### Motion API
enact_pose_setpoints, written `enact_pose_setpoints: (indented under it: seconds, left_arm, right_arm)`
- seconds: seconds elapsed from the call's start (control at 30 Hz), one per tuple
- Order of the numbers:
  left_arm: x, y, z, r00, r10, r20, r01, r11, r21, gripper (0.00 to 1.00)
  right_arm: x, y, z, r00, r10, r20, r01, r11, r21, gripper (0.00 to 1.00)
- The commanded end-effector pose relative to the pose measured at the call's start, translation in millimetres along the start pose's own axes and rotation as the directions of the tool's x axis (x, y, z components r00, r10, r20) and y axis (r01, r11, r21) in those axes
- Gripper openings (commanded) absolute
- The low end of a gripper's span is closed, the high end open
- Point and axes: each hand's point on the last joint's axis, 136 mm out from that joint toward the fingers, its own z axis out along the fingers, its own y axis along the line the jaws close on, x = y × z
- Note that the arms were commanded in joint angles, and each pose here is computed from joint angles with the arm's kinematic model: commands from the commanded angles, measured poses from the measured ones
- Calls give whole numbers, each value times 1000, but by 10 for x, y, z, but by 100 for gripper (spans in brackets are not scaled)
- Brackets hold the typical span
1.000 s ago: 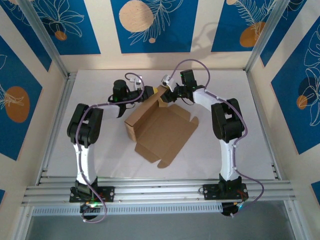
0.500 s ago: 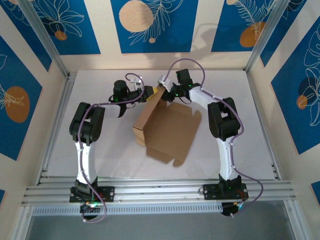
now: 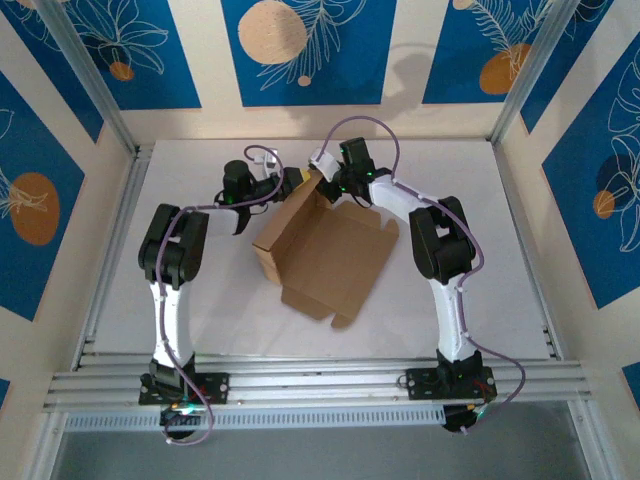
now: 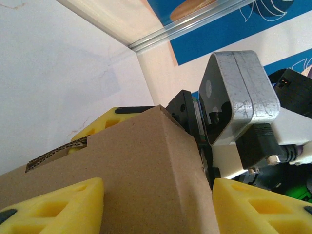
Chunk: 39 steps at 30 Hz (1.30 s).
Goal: Fold the paper box
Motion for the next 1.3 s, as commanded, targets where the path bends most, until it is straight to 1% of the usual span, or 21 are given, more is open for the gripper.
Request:
enact_pose_setpoints:
  seconds: [0.0, 0.07, 0.17, 0.23, 0.4, 0.47, 0.53, 0.6, 0.67, 0.7, 0.77, 0.87, 1.0, 1.13, 1.2, 1.27]
  left_arm:
    - [65, -135, 7, 999, 35, -23, -34, 998, 52, 59]
    - [64, -142, 1, 999, 35, -22, -34, 998, 49, 58]
    - [69, -141, 2, 999, 35, -20, -34, 998, 45, 58]
    - [73, -126, 1, 999, 30, -19, -29, 999, 42, 58]
    - [70, -134, -13, 1000, 26, -15, -25, 999, 40, 58]
    - [48, -168, -33, 999, 33, -14, -33, 999, 35, 58]
    - [30, -170, -55, 999, 36, -15, -36, 999, 19, 59]
    - [18, -147, -82, 999, 41, -20, -41, 999, 3, 59]
    - [9, -120, -98, 999, 35, -22, -35, 999, -5, 59]
    - [9, -110, -94, 999, 30, -24, -30, 1000, -5, 59]
    - [22, -79, -78, 999, 18, -33, -18, 1000, -3, 59]
    - [27, -66, -63, 999, 12, -39, -12, 1000, 6, 59]
    - [32, -26, -40, 999, 6, -45, -5, 1000, 13, 59]
    - [19, 1, -12, 999, -15, -38, 16, 999, 32, 59]
    - [21, 11, 2, 999, -25, -34, 26, 999, 39, 59]
    - [38, 13, 30, 999, -31, -35, 33, 998, 46, 58]
  right_arm:
    - [280, -183, 68, 995, 10, -94, 1, 993, 117, 16]
    - [285, -198, 57, 996, 9, -93, 3, 992, 128, 15]
    - [294, -261, 38, 996, 2, -84, 13, 984, 175, 7]
    - [297, -281, 31, 997, -1, -80, 17, 981, 195, 7]
    - [291, -319, -21, 998, 0, -58, 14, 972, 235, 31]
    - [246, -212, -70, 1000, -1, -27, 6, 983, 185, 41]
    - [219, -120, -117, 1000, -7, -3, 7, 991, 132, 48]
    - [208, -36, -175, 1000, -8, 20, 7, 998, 59, 49]
    - [176, 56, -286, 998, 9, 61, -5, 998, -63, 48]
    - [164, 61, -336, 997, 22, 76, -14, 995, -103, 48]
    - [172, 11, -400, 995, 48, 85, -35, 987, -154, 48]
    - [189, -22, -450, 992, 77, 100, -52, 973, -224, 50]
    - [286, -83, -390, 995, 70, 77, -52, 973, -224, 55]
    - [316, -60, -259, 995, 80, 56, -65, 970, -232, 55]
    - [355, -7, -171, 998, 58, 35, -48, 972, -230, 55]
    - [433, 14, -58, 1000, 26, -2, -25, 979, -200, 54]
